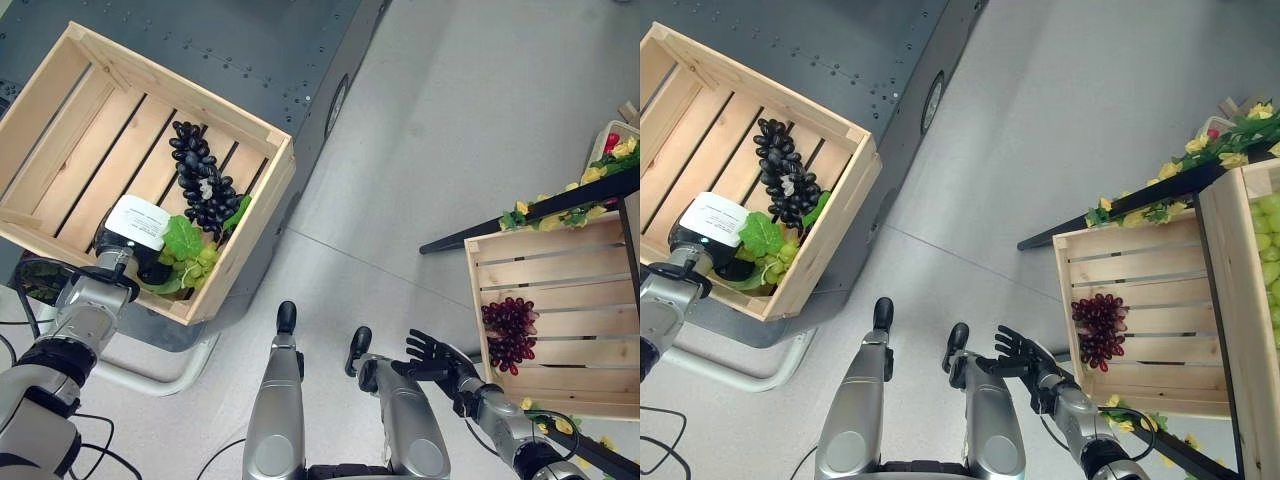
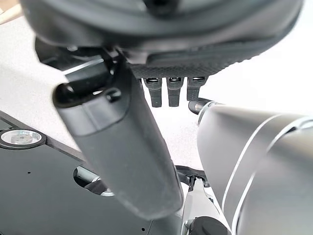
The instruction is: Pick up the fruits from the basket on one side to the basket on the other side
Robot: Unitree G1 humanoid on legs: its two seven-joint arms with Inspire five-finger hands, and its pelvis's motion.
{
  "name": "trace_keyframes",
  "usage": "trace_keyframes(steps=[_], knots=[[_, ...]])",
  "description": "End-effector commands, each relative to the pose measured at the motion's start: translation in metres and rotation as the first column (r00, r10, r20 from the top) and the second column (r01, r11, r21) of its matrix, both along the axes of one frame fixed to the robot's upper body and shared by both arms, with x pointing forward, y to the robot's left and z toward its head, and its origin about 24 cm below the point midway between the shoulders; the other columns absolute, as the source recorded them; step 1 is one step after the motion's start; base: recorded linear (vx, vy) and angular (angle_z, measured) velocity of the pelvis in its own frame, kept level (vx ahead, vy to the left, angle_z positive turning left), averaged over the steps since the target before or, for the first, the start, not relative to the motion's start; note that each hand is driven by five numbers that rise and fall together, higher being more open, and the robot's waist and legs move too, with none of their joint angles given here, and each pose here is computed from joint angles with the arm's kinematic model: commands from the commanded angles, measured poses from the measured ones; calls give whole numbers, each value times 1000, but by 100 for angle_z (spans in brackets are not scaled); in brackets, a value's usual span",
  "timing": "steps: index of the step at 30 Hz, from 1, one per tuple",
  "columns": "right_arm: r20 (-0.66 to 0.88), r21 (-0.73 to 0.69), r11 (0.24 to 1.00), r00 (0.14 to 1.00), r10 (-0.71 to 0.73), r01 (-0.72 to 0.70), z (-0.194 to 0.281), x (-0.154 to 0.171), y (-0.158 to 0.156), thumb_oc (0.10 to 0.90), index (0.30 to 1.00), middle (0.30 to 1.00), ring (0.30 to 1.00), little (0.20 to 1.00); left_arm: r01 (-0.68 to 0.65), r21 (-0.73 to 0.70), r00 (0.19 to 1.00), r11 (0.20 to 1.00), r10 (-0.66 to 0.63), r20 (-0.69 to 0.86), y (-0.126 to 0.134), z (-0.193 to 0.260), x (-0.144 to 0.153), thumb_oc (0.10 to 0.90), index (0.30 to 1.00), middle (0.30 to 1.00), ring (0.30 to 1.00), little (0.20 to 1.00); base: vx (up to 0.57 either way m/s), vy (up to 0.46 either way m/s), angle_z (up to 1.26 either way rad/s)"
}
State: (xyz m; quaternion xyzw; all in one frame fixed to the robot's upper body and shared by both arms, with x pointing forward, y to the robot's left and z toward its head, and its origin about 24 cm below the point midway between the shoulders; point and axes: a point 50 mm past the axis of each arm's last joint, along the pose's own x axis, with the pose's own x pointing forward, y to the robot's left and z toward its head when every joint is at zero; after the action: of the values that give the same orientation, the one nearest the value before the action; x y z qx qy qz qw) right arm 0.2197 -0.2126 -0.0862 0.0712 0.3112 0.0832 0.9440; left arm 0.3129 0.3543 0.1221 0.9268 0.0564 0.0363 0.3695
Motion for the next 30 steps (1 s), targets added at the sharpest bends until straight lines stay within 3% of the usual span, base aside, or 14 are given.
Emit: trace_keyframes(steps=[1,12,30], knots=[[20,-4,999,999,-34,34,4,-3,-13,800,900,900,900,900,-5,-24,982,1000,9,187,6,22,2,400,300,300,300,300,0,0,0],[2,-10,997,997,-73,73,0,-16,-21,800,900,900,900,900,52,9,963,999,-53,263,11,36,-9,400,300,300,300,300,9,-2,0],[-53,-15,996,994,-93,92,-10,-35,-30,800,900,900,900,900,89,1,967,996,-86,238,8,38,-19,400,300,300,300,300,39,-7,2]])
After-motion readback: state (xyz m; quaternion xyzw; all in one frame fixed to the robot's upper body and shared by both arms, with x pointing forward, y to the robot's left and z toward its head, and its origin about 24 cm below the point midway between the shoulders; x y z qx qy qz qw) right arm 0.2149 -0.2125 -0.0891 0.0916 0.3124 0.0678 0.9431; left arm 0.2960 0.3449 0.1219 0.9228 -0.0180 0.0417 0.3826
